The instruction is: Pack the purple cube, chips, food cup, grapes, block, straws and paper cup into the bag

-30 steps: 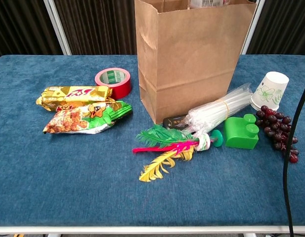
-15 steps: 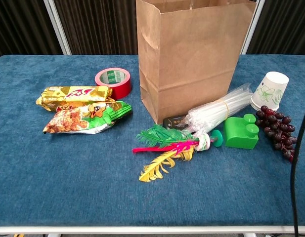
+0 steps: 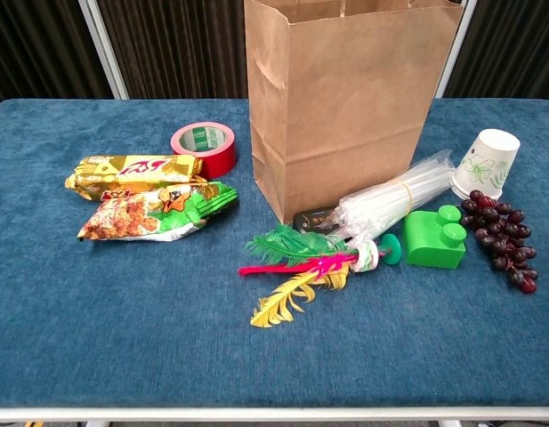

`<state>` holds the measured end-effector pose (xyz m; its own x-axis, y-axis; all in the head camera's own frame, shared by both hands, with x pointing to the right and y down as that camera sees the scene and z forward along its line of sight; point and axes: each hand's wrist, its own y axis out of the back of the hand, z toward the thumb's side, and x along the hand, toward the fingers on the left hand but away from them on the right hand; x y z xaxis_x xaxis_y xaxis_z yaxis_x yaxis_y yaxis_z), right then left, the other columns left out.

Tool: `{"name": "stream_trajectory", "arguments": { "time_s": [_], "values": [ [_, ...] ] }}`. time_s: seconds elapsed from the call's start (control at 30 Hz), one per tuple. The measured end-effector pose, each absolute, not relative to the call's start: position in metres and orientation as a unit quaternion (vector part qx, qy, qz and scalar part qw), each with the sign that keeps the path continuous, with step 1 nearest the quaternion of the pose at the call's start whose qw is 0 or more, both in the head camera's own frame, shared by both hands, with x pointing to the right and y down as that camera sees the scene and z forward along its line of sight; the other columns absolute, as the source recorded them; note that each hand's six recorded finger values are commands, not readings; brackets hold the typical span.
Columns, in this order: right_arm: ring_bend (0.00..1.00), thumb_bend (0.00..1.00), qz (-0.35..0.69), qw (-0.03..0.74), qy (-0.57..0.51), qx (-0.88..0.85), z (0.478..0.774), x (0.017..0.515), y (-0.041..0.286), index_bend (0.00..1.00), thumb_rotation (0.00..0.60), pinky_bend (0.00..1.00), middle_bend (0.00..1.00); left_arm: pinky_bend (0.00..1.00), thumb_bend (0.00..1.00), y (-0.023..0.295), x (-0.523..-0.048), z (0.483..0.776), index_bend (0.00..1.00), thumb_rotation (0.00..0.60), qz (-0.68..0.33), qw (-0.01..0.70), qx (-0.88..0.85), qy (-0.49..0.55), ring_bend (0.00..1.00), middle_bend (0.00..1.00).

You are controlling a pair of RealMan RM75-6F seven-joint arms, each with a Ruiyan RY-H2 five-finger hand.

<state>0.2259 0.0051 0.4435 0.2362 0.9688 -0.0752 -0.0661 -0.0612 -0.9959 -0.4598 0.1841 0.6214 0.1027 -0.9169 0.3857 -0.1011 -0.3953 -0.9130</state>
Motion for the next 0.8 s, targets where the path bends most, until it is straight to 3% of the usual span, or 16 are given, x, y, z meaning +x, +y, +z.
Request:
{"name": "stream_trajectory", "arguments": {
  "time_s": [0.37,0.8],
  "values": [
    [0.79,0.0,0.586,0.478,-0.273,-0.594,0.519,0.322,0.081,0.29,0.6,0.84,0.31,0.2,0.08,0.187,-0.45,0.62,0.11,0.6,-0.53,0.377,-0.647,0.399,0.04,0.09],
    [0.79,0.0,0.632,0.428,-0.085,-0.64,0.654,0.335,0.124,0.28,0.6,0.84,0.24,0.2,0.08,0.19,-0.453,0.623,0.11,0.6,-0.541,0.374,-0.64,0.396,0.04,0.09]
  ]
}}
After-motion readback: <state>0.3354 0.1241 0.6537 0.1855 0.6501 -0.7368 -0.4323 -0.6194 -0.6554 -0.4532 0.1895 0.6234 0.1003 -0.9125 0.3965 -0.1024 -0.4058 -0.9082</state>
